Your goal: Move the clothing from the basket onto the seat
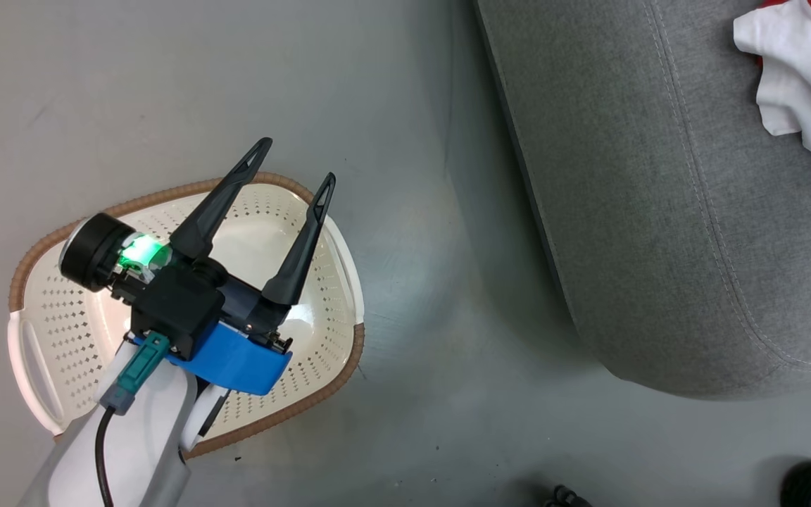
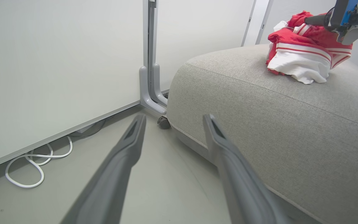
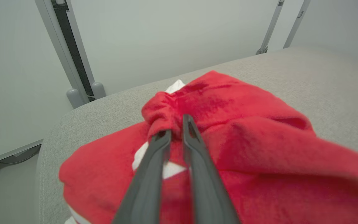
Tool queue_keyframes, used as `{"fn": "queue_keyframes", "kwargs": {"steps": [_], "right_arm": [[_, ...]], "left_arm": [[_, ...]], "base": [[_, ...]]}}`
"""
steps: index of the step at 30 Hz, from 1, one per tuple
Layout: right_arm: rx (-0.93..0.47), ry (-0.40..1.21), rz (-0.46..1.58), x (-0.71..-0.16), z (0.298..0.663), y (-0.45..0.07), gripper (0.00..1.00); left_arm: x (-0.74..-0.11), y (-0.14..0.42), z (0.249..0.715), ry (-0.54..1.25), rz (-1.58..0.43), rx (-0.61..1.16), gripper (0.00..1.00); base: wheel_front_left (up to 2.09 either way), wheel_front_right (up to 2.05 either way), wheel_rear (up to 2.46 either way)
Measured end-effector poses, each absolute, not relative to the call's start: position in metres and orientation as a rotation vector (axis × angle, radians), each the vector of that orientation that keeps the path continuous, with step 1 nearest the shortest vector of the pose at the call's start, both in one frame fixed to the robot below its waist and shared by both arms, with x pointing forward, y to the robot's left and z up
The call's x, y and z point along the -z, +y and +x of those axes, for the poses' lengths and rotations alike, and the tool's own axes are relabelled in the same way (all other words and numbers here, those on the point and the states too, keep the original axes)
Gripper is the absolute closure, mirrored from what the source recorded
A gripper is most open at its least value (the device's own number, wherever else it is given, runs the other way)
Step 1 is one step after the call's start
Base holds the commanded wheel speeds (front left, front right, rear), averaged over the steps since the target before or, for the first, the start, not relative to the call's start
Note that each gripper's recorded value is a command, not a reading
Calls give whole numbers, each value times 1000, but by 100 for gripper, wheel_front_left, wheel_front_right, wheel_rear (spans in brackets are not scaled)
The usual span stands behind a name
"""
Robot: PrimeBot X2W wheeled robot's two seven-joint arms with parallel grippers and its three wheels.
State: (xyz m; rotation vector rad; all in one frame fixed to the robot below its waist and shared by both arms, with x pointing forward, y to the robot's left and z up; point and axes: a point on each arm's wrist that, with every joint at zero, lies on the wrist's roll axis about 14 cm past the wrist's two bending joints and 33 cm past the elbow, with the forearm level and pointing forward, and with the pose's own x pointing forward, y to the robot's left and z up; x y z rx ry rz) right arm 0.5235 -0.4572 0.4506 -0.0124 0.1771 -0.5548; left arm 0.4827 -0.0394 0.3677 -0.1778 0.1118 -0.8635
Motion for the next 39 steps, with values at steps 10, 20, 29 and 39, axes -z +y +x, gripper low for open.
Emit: {"fn": "queue_keyframes", "kwargs": {"steps": [10,20,29,39], "right_arm": [[540,177,-23,-456,521,-454,0],[527,172,-34,-469,506,-451,0],[492,147,-45,-495,479,-442,0],[372,49,11,-514,445,-388,0]], "left_arm": [[-375,-42,482,110,-186,858,0],[-398,-41,479,91,-200,826,0],[-428,-28,461,92,-220,742,0],[-458,20,430,81,-220,549,0]], "base": [[0,0,0],[0,0,0],[0,0,0],[0,0,0]]}}
